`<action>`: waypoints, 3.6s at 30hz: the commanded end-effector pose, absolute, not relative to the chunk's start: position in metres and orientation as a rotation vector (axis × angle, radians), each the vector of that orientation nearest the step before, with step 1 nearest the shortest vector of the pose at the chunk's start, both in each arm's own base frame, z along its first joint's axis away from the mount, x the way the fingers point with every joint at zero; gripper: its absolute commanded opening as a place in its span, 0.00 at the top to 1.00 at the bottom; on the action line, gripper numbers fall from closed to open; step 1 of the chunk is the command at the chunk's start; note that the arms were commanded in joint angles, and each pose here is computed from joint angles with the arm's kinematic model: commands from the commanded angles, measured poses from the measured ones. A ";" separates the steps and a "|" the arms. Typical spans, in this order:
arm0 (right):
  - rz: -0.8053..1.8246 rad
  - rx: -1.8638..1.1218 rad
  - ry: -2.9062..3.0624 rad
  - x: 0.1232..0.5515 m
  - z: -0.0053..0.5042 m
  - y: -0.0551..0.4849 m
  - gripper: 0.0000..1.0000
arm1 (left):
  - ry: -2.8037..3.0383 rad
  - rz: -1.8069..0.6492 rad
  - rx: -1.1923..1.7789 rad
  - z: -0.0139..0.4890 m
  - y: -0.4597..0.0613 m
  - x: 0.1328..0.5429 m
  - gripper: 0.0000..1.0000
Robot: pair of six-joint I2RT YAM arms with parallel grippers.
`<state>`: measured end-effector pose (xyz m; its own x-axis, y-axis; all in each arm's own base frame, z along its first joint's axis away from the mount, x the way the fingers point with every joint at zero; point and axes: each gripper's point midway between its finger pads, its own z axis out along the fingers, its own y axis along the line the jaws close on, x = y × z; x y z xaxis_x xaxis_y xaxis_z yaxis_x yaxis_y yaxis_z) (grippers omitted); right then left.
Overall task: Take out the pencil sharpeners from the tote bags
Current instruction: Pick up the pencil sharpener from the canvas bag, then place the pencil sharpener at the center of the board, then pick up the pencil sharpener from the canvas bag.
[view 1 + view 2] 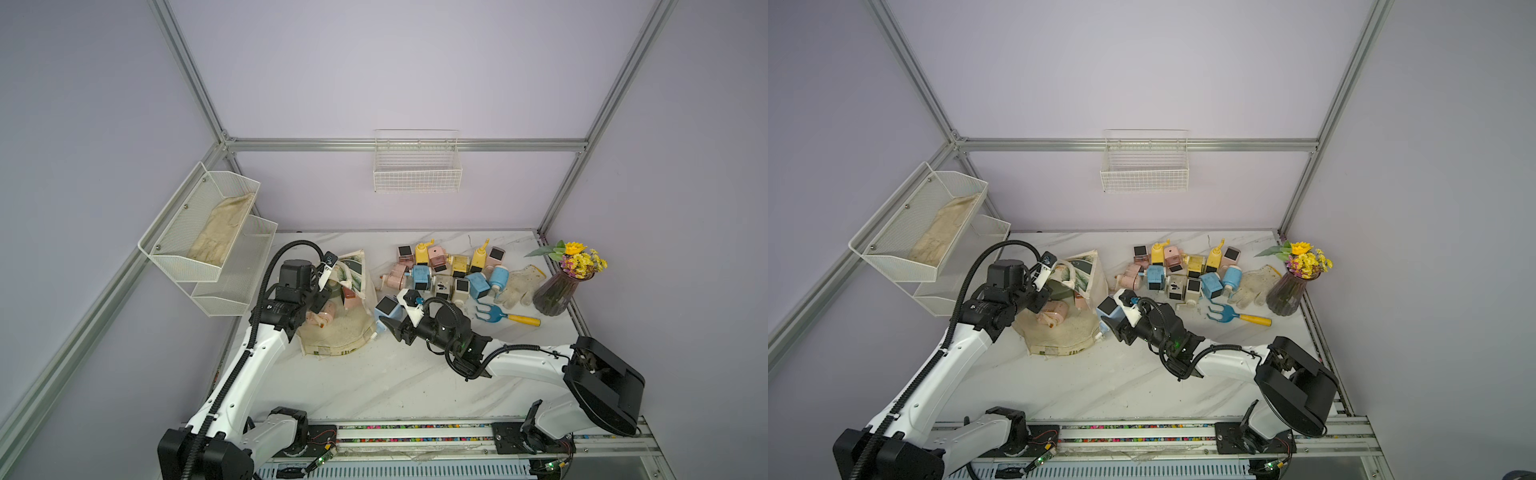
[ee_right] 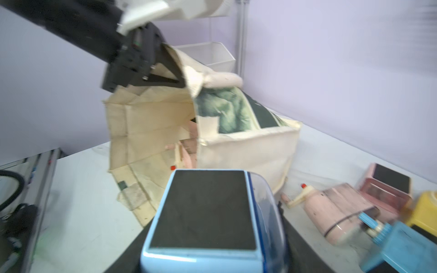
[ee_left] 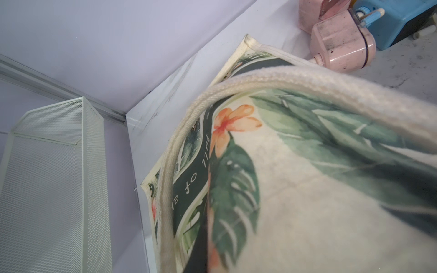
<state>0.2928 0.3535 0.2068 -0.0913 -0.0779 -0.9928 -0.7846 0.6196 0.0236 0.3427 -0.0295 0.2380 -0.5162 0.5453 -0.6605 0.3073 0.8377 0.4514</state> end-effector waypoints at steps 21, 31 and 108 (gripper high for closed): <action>0.575 -0.552 1.770 0.392 0.098 0.355 0.53 | 1.972 0.294 0.552 0.291 -0.035 0.347 1.00; 0.565 -0.515 1.802 0.397 0.086 0.353 0.23 | 1.968 0.257 0.561 0.291 -0.040 0.346 1.00; 0.721 -0.535 1.881 0.341 0.051 0.589 0.12 | 2.084 0.223 0.322 0.281 -0.042 0.344 1.00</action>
